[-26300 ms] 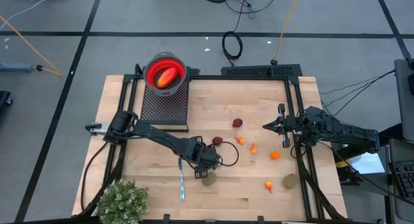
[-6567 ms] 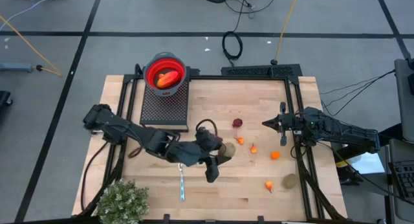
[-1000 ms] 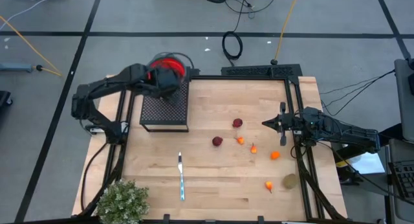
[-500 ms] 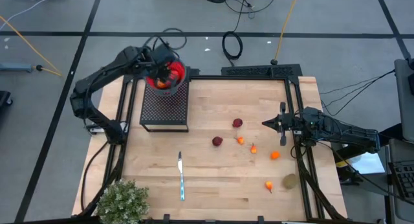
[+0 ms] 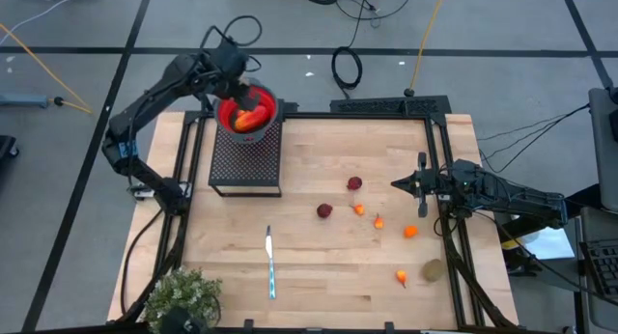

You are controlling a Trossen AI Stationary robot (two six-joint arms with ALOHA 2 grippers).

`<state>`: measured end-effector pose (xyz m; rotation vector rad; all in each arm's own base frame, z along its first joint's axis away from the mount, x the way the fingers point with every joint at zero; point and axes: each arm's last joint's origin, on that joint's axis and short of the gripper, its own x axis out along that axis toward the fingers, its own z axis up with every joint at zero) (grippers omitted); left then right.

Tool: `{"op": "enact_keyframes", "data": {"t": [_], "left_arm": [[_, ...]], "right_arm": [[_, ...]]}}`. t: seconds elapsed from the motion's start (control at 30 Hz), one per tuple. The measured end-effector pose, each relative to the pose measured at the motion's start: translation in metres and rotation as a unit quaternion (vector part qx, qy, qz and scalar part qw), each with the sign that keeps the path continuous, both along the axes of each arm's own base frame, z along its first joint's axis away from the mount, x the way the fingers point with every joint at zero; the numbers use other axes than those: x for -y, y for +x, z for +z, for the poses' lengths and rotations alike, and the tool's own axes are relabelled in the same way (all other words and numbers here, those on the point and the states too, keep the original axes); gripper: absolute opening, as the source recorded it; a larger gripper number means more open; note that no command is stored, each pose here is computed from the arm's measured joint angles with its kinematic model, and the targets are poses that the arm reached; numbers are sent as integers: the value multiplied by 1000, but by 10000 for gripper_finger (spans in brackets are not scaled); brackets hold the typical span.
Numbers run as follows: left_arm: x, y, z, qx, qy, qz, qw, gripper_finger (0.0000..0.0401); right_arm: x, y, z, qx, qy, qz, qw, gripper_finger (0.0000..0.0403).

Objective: Pick & Place Fruit
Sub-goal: Put the kiwi into the red strainer bowl on the shelf

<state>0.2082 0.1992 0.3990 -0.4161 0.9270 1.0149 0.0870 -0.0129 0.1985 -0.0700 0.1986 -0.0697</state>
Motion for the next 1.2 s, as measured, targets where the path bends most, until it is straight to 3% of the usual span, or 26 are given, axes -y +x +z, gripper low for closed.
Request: {"op": "enact_keyframes", "data": {"t": [0.3, 0.6, 1.2], "left_arm": [[-11, 4, -9, -22, -7, -13, 1000, 184], [-24, 20, -34, -55, -52, -29, 997, 184], [-20, 11, -50, -96, -118, -3, 988, 184]], "right_arm": [[0, 0, 0, 0, 0, 0, 1000, 0], [0, 0, 0, 0, 0, 0, 1000, 0], [0, 0, 0, -1, -10, 2, 1000, 0]]}}
